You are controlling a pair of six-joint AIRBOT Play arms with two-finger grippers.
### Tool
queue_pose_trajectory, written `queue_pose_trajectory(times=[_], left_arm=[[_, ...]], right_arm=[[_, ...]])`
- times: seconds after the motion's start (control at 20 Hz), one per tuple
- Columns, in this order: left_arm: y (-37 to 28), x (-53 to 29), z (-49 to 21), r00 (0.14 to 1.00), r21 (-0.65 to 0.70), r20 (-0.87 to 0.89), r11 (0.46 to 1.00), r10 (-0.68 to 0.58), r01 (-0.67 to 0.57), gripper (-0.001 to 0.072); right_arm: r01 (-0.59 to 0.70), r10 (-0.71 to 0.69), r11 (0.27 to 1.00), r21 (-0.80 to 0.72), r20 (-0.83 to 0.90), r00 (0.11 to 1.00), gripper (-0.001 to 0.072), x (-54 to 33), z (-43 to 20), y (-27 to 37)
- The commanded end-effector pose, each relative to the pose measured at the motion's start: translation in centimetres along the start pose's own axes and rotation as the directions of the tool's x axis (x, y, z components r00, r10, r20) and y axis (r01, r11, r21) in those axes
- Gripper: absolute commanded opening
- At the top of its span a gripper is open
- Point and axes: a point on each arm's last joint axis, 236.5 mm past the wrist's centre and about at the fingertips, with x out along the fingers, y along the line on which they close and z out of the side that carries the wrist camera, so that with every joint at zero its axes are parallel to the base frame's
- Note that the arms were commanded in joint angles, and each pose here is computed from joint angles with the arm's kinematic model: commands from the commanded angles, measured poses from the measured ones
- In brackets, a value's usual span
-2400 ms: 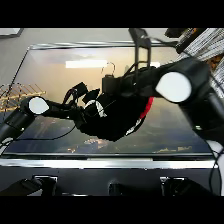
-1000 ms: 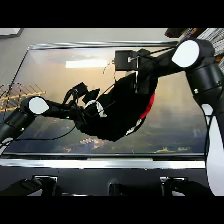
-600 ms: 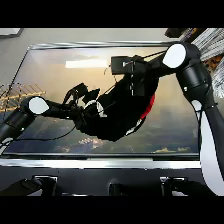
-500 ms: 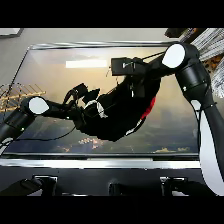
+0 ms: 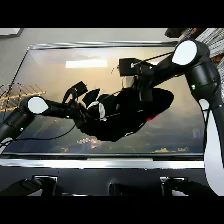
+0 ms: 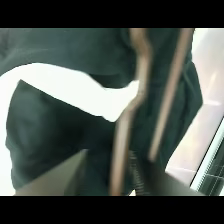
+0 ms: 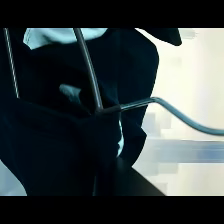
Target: Fold the clothes and pants, and hang the long-sleeved shirts on hangers.
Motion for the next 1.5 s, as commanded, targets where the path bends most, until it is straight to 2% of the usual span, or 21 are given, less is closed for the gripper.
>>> queue_pose_trajectory(times=[0.0, 0.05, 0.1, 0.15, 0.3, 0.6, 0.75, 0.9, 1.15, 1.45], left_arm=[[0.3, 0.0, 0.1, 1.0, -0.109, 0.005, 0.994, 0.01, -0.01, 0.0401], [0.6, 0.0, -0.1, 1.0, -0.142, -0.004, 0.99, 0.025, -0.025, 0.0441], [1.3, -0.1, -0.7, 0.998, -0.186, -0.028, 0.981, 0.056, -0.06, 0.0521], [2.1, -0.4, -1.2, 0.995, -0.236, -0.049, 0.967, 0.087, -0.096, 0.0546], [4.8, -1.7, -2.3, 0.988, -0.477, -0.053, 0.866, 0.142, -0.15, 0.0546], [5.7, 0.4, -3.3, 0.978, -0.64, 0.077, 0.762, 0.193, -0.099, 0.0546], [3.8, 1.9, -1.9, 0.976, -0.619, 0.12, 0.782, 0.183, -0.071, 0.0546], [5.3, 0.8, 0.2, 0.947, -0.673, 0.193, 0.737, 0.257, -0.063, 0.0546], [7.9, -2.6, 3.5, 0.905, -0.671, 0.272, 0.738, 0.328, -0.066, 0.0546], [5.4, -4.0, 7.6, 0.899, -0.638, 0.352, 0.769, 0.263, 0.025, 0.0547]], right_arm=[[0.002, -0.002, 0.999, 0.047, -0.001, 1.0, 0.0029, -1.1, 0.2, 0.5], [0.013, -0.012, 0.998, 0.067, -0.009, 1.0, 0.0029, -1.4, 0.1, 0.4], [0.022, -0.02, 0.996, 0.082, -0.025, 0.999, 0.0029, -1.6, -0.2, 0.3], [0.032, -0.029, 0.995, 0.094, -0.035, 0.999, 0.0029, -1.7, -0.4, 0.2], [0.062, -0.05, 0.981, 0.183, -0.068, 0.996, 0.0029, -2.2, -1.1, -0.1], [0.145, -0.102, 0.903, 0.403, -0.128, 0.987, 0.0029, -2.4, -2.5, -1.3], [0.149, -0.103, 0.898, 0.415, -0.131, 0.986, 0.0029, -2.4, -2.6, -1.3], [0.142, -0.092, 0.899, 0.414, -0.139, 0.986, 0.0029, -2.4, -2.7, -1.0], [0.096, -0.056, 0.902, 0.42, -0.107, 0.993, 0.0029, -2.3, -2.0, -0.2], [0.065, -0.039, 0.901, 0.429, -0.07, 0.997, 0.0029, -1.8, -1.2, 0.1]])
